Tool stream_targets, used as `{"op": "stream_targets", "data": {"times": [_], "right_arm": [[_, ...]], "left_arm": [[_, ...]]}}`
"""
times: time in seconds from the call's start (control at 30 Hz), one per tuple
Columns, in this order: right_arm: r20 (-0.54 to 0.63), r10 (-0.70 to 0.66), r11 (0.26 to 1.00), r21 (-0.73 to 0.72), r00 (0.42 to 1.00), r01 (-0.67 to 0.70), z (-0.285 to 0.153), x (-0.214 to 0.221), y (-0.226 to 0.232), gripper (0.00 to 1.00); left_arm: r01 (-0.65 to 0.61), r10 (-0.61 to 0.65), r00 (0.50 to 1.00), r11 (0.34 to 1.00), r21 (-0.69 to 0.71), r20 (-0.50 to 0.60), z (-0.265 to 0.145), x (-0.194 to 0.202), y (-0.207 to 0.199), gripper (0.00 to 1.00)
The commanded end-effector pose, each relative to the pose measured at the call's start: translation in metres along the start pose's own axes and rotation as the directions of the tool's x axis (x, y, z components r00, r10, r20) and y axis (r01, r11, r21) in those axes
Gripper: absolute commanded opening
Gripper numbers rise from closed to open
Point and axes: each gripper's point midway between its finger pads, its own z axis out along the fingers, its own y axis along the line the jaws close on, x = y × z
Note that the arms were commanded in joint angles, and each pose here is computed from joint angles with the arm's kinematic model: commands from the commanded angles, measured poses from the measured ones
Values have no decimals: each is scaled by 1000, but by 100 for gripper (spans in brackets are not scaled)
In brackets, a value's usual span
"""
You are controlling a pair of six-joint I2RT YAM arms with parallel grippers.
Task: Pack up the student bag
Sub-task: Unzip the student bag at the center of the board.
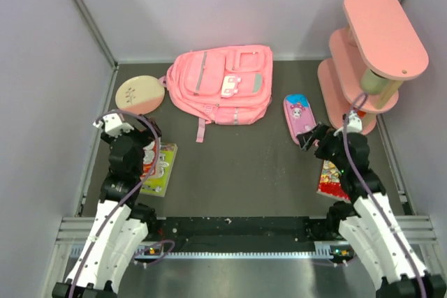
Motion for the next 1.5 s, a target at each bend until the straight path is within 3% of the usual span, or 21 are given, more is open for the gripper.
{"op": "stream_targets", "data": {"times": [0.0, 0.13, 0.17, 0.2, 0.27, 0.4, 0.47, 0.67, 0.83, 0.93, 0.97, 1.03, 1.07, 1.23, 1.47], "right_arm": [[-261, -50, 985, 146, 964, 91, -3, 1, -1, 99], [-201, 127, 980, 176, 971, -92, 3, -10, 12, 99], [-201, 147, 986, 102, 969, -129, 8, -11, 26, 99], [-302, 149, 986, -33, 942, -166, 7, 9, 48, 99], [-329, 194, 969, -85, 924, -234, 13, 14, 61, 99], [-371, 148, 980, -71, 917, -187, 23, 36, 55, 99], [-385, 123, 984, -74, 915, -163, 30, 45, 61, 92], [-406, 261, 961, 28, 876, -274, 63, 65, 68, 93], [-355, 309, 941, -23, 882, -338, 97, 75, 120, 94], [-383, 335, 934, 10, 861, -358, 127, 89, 148, 96], [-345, 374, 918, 7, 861, -396, 141, 75, 164, 96], [-368, 405, 907, 51, 837, -417, 159, 97, 175, 97], [-335, 426, 898, 42, 841, -438, 169, 85, 191, 98], [-263, 609, 792, 263, 749, -551, 209, 132, 188, 99], [-158, 612, 768, 354, 775, -534, 243, 150, 171, 99]], "left_arm": [[79, -84, 991, 995, -56, -103, -5, -8, -6, 99], [113, -118, 959, 993, -33, -259, -13, 5, -21, 99], [101, -98, 951, 995, -5, -293, -14, 10, -26, 99], [45, -26, 949, 998, 51, -313, -17, 12, -30, 99], [17, 34, 937, 990, 140, -348, -28, 15, -39, 99], [-17, 53, 934, 994, 105, -352, -40, 28, -21, 99], [-20, 43, 924, 998, 64, -380, -51, 36, -9, 99], [49, -19, 918, 997, 65, -396, -60, 55, -7, 99], [53, -30, 920, 998, 46, -391, -57, 57, -5, 99], [46, -25, 919, 998, 43, -394, -57, 57, -4, 99], [48, -28, 920, 998, 40, -392, -57, 57, -3, 99], [55, -34, 921, 998, 43, -389, -56, 59, -4, 99], [59, -36, 921, 997, 48, -387, -56, 59, -5, 99], [48, -32, 921, 998, 31, -389, -56, 57, -2, 99], [51, -25, 916, 997, 54, -400, -58, 58, -6, 99]]}}
